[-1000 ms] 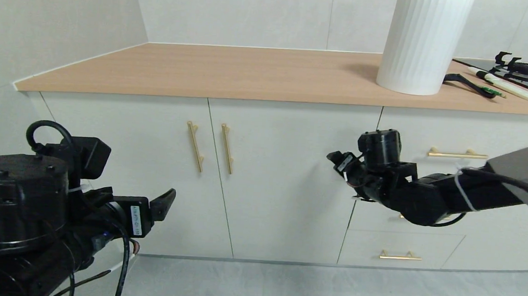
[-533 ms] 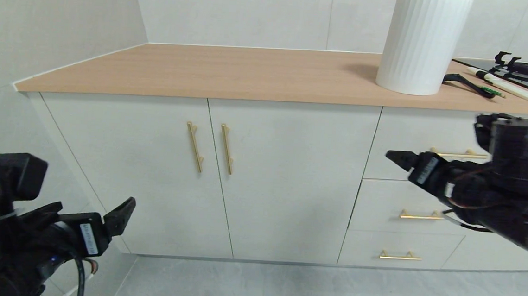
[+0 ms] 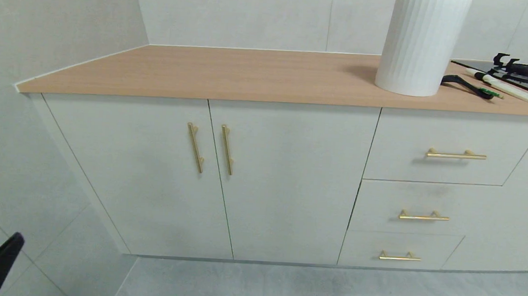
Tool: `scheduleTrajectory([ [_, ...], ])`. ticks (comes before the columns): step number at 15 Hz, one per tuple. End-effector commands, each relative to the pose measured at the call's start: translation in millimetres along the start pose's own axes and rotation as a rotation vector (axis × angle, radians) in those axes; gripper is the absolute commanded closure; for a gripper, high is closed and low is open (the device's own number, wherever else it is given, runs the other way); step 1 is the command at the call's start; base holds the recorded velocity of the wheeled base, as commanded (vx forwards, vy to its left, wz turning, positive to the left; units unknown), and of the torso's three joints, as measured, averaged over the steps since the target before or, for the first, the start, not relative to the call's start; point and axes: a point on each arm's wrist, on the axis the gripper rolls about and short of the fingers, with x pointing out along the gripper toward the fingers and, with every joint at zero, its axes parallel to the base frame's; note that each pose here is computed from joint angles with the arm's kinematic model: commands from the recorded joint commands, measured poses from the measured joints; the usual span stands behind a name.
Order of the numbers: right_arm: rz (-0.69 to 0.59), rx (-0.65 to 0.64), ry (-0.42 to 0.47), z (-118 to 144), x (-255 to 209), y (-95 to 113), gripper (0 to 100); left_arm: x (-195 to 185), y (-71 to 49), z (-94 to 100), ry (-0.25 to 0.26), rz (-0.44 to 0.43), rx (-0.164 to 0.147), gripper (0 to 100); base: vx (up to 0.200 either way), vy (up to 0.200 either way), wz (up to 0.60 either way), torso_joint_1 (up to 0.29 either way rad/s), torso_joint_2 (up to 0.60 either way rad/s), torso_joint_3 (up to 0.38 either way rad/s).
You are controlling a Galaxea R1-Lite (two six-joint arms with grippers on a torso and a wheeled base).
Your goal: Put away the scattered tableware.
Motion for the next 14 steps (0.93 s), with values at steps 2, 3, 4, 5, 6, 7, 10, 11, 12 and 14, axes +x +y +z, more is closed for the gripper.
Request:
scheduleTrajectory([
  [2, -0.162, -0.114, -0.197, -21.4, -82.4, -28.8, 0, -46.3, 36.3, -15.5, -0.143, 0.056, -0.082, 0, 0.000, 0.000, 0.00, 0.000, 0.00, 0.000],
  [3, -0.213, -0.106, -0.210, -19.0, -83.9, -29.4, 0, -52.1, 39.6, -20.4, -0.152, 0.075, -0.086, 0, 0.000, 0.000, 0.00, 0.000, 0.00, 0.000],
  [4, -0.231, -0.103, -0.213, -18.5, -84.3, -29.7, 0, -54.1, 40.6, -21.7, -0.158, 0.084, -0.089, 0, 0.000, 0.000, 0.00, 0.000, 0.00, 0.000],
  [5, -0.284, -0.110, -0.207, -20.7, -84.0, -28.7, 0, -58.8, 42.7, -28.0, -0.174, 0.130, -0.097, 0, 0.000, 0.000, 0.00, 0.000, 0.00, 0.000],
  [6, -0.358, -0.118, -0.238, -29.7, -92.1, -25.2, 0, -64.1, 44.8, -41.5, -0.194, 0.180, -0.096, 0, 0.000, 0.000, 0.00, 0.000, 0.00, 0.000],
  [7, -0.349, -0.136, -0.240, -38.7, -93.7, -25.0, 0, -63.0, 44.5, -45.8, -0.189, 0.207, -0.087, 0, 0.000, 0.000, 0.00, 0.000, 0.00, 0.000],
  [10, -0.404, -0.045, -0.221, -53.9, -85.5, -28.0, 0, -65.8, 43.4, -67.5, -0.204, 0.288, -0.076, 0, 0.000, 0.000, 0.00, 0.000, 0.00, 0.000],
  [11, -0.405, -0.049, -0.192, -61.4, -81.4, -28.5, 0, -59.9, 43.0, -83.0, -0.158, 0.317, -0.018, 0, 0.000, 0.000, 0.00, 0.000, 0.00, 0.000],
  [12, -0.407, -0.053, -0.171, -68.9, -77.2, -29.1, 0, -59.8, 43.4, -84.5, -0.149, 0.332, -0.043, 0, 0.000, 0.000, 0.00, 0.000, 0.00, 0.000],
  [14, -0.400, -0.056, -0.167, -73.5, -74.1, -29.3, 0, -59.9, 42.8, -85.2, -0.150, 0.293, -0.051, 0, 0.000, 0.000, 0.00, 0.000, 0.00, 0.000],
])
